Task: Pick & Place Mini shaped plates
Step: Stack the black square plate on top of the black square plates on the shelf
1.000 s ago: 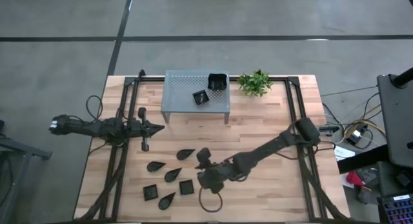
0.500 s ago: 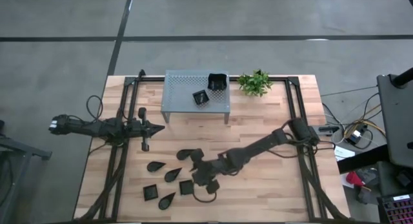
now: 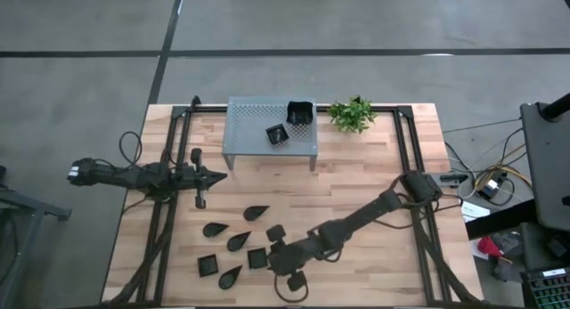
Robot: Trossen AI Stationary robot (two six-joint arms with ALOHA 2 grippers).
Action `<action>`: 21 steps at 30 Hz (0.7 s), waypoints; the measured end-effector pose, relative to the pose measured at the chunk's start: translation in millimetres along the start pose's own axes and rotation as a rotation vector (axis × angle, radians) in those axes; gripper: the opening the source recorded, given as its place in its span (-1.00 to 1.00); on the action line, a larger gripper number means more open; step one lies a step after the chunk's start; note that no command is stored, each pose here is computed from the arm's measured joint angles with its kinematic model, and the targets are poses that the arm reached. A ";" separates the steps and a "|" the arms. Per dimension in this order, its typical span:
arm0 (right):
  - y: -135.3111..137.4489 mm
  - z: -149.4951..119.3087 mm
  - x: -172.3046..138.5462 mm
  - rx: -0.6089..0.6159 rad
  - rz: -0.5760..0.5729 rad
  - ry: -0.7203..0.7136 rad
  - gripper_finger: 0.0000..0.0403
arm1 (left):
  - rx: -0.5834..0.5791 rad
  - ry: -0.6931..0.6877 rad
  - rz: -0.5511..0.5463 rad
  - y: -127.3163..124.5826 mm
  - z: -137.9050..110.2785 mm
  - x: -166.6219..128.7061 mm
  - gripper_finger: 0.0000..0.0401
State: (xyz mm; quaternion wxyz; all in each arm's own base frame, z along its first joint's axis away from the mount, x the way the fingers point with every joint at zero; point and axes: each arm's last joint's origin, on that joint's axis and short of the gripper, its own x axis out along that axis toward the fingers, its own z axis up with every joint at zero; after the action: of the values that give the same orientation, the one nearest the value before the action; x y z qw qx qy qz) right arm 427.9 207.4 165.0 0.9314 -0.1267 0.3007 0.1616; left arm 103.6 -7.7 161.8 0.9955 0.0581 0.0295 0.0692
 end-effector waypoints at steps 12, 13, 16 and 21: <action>17.7 -6.7 19.4 0.023 -0.053 -0.030 -0.23 | 0.000 0.000 0.000 0.0 0.0 0.0 -1.00; 17.8 -7.8 21.9 0.025 -0.064 -0.018 -0.21 | 0.000 0.000 0.000 0.0 0.0 0.0 -1.00; 17.7 -7.3 28.5 0.034 -0.075 -0.012 -0.18 | 0.000 0.000 0.000 0.0 0.0 0.0 -1.00; 19.7 -3.4 38.0 0.054 -0.073 0.021 -0.17 | 0.000 0.000 0.000 0.0 0.0 0.0 -1.00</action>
State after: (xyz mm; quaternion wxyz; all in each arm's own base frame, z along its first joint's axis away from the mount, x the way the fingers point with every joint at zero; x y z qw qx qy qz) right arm 447.8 232.8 136.7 0.9365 -0.1144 0.3098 0.1179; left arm 103.6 -7.7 161.8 0.9955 0.0582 0.0296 0.0692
